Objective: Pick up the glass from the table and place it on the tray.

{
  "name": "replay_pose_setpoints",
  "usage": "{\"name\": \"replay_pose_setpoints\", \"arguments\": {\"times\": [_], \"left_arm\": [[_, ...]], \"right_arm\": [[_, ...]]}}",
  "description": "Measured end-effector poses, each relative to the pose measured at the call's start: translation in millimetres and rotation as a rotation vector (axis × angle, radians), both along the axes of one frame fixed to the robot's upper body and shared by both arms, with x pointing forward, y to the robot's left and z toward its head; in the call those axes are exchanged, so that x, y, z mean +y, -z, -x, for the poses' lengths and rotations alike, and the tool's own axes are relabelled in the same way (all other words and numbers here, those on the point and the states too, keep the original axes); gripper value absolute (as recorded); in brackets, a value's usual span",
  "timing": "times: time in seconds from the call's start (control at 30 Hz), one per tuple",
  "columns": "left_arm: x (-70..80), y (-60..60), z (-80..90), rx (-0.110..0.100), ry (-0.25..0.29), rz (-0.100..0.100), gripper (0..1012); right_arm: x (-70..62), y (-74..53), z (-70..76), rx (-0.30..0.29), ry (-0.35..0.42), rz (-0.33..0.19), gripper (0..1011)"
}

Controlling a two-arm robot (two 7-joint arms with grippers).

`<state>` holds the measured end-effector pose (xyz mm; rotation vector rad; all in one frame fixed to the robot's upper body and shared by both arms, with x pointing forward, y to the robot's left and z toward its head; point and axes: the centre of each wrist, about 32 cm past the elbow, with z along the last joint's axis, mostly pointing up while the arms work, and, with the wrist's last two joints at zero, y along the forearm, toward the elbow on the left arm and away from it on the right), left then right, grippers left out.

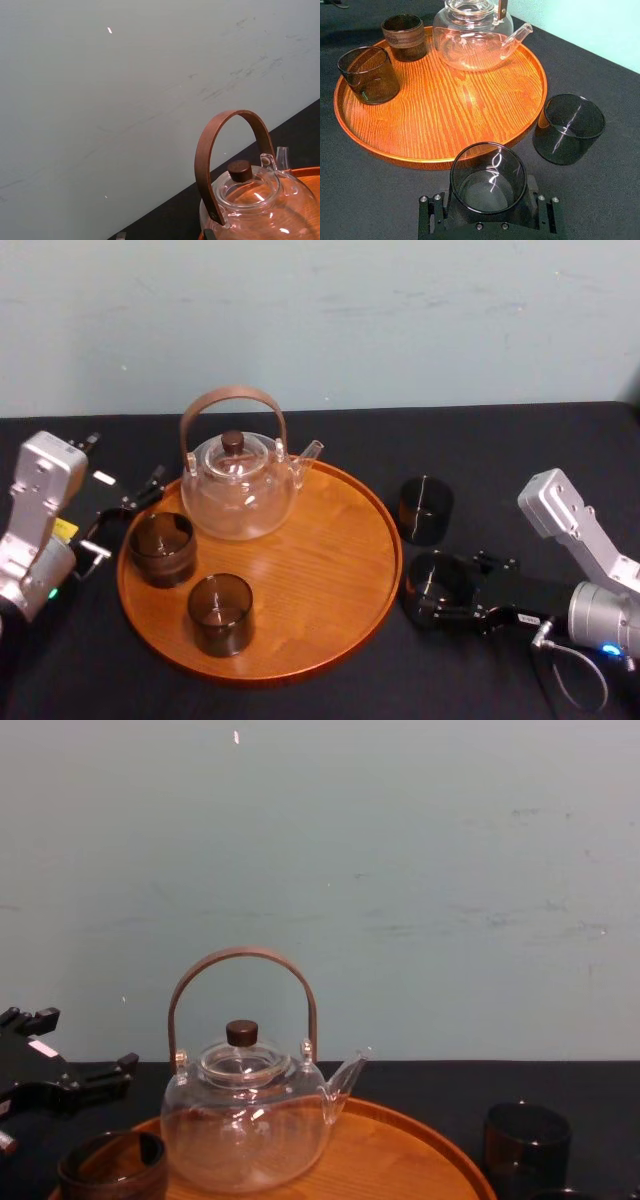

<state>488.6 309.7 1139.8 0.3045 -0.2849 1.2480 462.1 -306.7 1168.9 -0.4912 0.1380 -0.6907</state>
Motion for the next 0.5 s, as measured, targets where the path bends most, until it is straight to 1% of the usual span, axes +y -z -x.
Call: {"name": "replay_pose_setpoints", "arguments": {"times": [0.37, 0.5], "left_arm": [[0.0, 0.0, 0.0, 0.000, 0.000, 0.000, 1001], [0.0, 0.0, 0.0, 0.000, 0.000, 0.000, 1001]], "right_arm": [[0.0, -0.2, 0.1, 0.000, 0.000, -0.002, 889], [-2.0, -2.5, -0.6, -0.004, 0.005, -0.019, 889]]}}
